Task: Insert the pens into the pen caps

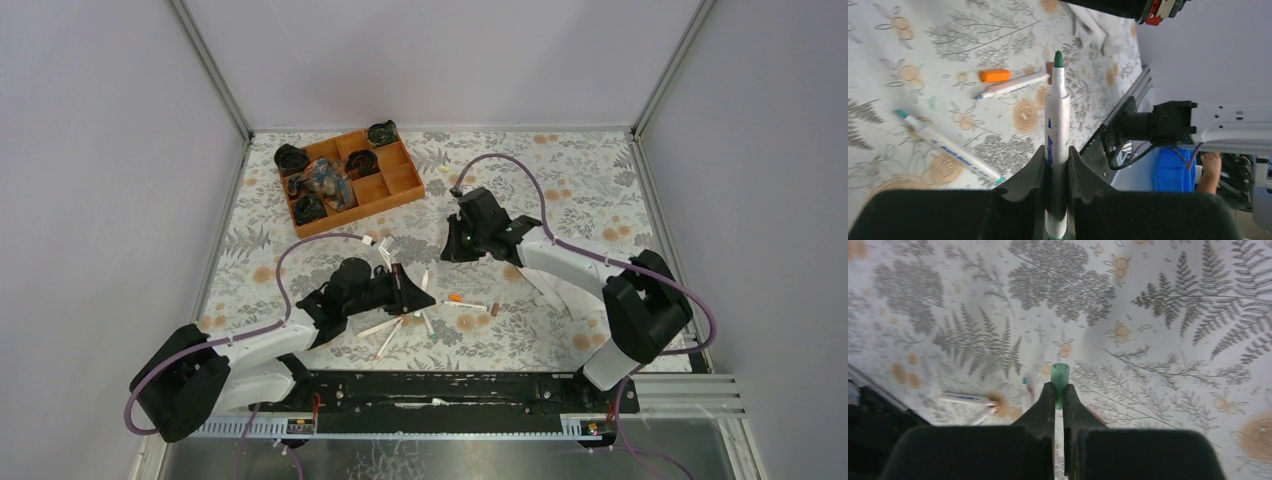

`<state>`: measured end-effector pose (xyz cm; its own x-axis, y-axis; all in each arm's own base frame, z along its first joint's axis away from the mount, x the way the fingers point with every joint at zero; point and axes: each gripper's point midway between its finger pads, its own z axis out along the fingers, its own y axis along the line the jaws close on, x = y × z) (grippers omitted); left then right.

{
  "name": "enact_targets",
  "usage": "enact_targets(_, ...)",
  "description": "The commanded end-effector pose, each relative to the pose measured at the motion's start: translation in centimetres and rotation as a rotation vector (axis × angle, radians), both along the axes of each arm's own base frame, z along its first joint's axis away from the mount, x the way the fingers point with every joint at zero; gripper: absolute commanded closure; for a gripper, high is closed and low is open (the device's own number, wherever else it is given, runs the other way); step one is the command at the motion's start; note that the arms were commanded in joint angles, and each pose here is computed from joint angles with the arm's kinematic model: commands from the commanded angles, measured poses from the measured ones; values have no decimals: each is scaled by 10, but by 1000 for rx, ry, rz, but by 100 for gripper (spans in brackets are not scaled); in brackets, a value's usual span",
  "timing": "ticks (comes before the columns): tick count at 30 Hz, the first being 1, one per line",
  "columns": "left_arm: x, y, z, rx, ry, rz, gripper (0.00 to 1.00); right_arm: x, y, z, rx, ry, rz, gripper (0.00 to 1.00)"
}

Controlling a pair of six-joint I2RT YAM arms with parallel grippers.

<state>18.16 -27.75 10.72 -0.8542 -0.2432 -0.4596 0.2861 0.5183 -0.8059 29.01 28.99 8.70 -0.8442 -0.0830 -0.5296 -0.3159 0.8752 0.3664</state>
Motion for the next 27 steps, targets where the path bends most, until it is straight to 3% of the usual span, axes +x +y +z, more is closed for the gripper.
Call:
enact_targets(1, 4, -19, 30, -127, -75, -8, 100, -7, 30, 39, 253, -6, -26, 100)
enact_targets(8, 4, -20, 24, -110, -47, -2, 100, -16, 40, 67, 423, -14, -41, 100)
enact_targets(27, 11, -20, 22, -89, -33, 31, 100, -23, 47, 82, 499, -10, -12, 100)
